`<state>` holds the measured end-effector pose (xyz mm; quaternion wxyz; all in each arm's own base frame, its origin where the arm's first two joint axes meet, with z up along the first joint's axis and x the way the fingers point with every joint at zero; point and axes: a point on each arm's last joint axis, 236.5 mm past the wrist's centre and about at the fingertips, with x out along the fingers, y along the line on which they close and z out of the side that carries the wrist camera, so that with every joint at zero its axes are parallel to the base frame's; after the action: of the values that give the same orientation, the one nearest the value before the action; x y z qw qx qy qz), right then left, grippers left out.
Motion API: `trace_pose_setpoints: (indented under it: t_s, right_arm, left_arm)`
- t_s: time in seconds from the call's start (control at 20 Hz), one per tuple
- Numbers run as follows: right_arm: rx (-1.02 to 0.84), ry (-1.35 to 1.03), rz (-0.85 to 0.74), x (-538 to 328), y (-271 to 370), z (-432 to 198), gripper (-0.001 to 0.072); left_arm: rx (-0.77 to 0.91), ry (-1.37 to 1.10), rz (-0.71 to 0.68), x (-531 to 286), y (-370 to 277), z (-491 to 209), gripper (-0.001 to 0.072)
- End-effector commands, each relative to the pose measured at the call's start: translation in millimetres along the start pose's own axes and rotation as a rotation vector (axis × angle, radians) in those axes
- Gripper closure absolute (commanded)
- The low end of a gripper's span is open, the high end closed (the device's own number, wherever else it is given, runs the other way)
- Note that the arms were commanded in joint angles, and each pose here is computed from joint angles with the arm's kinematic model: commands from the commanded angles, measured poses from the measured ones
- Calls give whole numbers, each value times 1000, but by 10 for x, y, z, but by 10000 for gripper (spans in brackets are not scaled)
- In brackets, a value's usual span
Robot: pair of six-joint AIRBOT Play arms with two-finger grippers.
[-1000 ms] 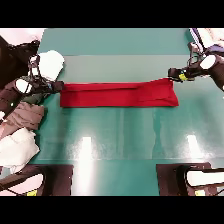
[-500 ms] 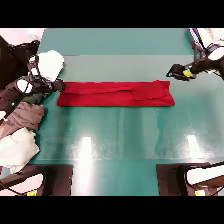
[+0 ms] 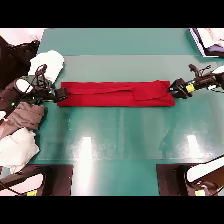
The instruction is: Fold the shirts.
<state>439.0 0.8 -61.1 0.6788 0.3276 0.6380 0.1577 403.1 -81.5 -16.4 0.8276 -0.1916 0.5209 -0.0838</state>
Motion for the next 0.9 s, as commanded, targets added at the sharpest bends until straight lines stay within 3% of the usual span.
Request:
trace_pose_setpoints:
  t_s: [0.0, 0.1, 0.2, 0.35, 0.4, 0.6, 0.85]
  right_arm:
    - [9, 19, 116, 256, 86, -1, 60]
    - [-8, -9, 100, 351, 129, 75, 93]
    - [-37, -26, 104, 428, 236, 118, 193]
    - [-111, -22, 99, 468, 343, 97, 666]
    - [-136, -38, 96, 415, 385, 114, 695]
    - [-224, -140, 90, -40, 739, 165, 697]
    - [-379, -212, 109, -589, 1581, 37, 699]
  left_arm:
    - [-40, 51, -51, -2, -123, -117, 676]
    - [-54, 54, -67, -5, -162, -123, 683]
    - [-41, 68, -74, 10, -228, -170, 684]
    - [32, 72, -104, 73, -537, -236, 684]
    - [59, 67, -119, 77, -670, -213, 685]
    - [182, 31, -202, 90, -1378, 83, 685]
    - [339, 73, -296, 647, -2346, 130, 685]
